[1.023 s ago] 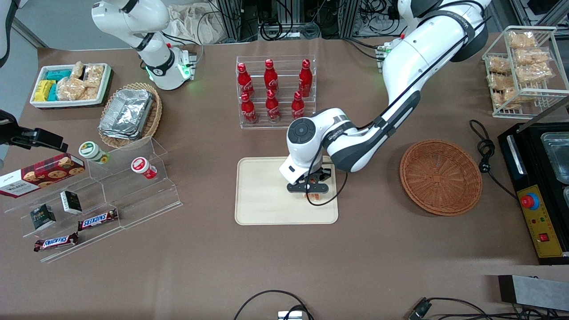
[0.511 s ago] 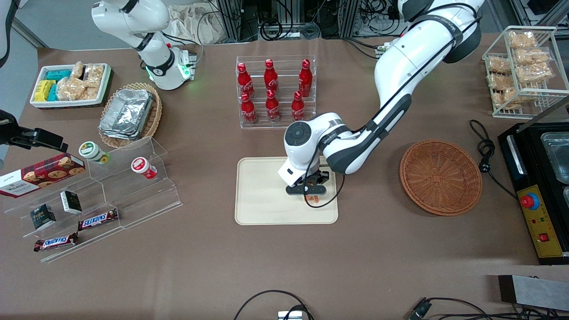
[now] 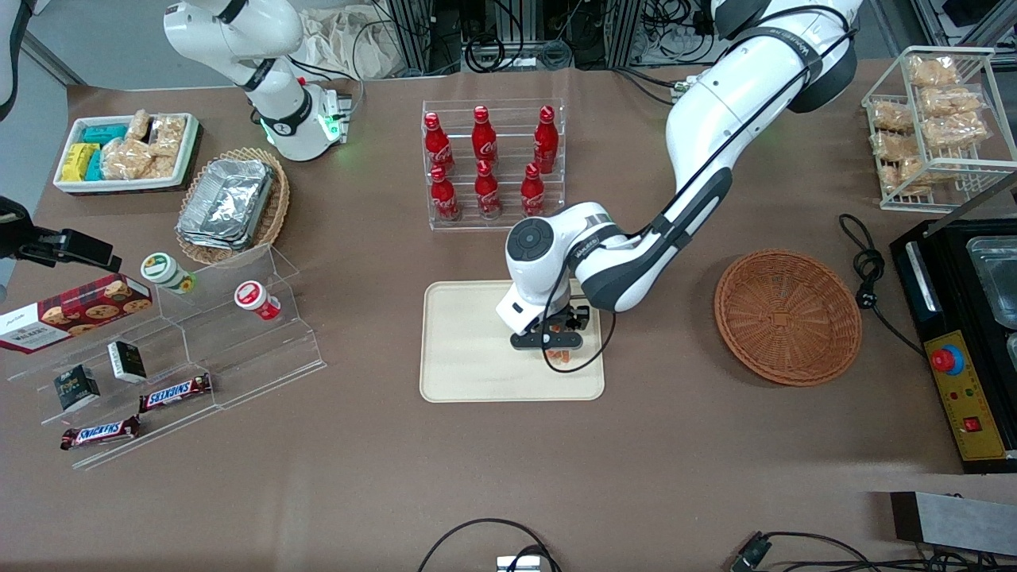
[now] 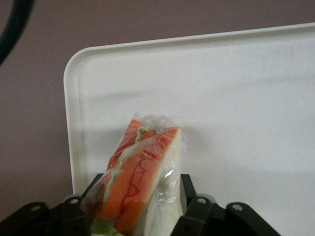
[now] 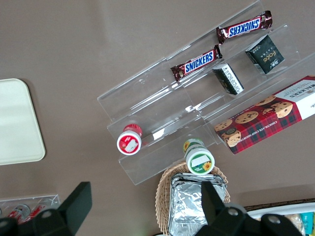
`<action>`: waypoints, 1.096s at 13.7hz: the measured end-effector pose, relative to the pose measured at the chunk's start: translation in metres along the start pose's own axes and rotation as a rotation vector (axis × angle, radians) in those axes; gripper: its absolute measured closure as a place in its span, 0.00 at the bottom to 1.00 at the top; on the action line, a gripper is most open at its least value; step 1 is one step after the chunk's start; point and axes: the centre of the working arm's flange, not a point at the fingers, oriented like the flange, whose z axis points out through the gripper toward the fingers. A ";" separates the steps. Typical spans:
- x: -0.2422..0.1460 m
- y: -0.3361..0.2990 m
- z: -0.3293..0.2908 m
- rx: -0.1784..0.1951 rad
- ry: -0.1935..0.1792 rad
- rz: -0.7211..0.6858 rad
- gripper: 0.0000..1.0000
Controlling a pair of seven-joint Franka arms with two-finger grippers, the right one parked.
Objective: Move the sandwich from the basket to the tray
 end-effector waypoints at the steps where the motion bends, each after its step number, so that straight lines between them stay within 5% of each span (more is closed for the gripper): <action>1: 0.000 0.000 0.000 0.000 0.000 -0.001 0.16; 3: 0.002 -0.001 -0.001 -0.001 0.002 -0.005 0.00; 12: 0.052 -0.050 -0.085 -0.014 0.062 -0.146 0.00; 15: 0.070 -0.083 -0.133 0.039 0.066 -0.217 0.00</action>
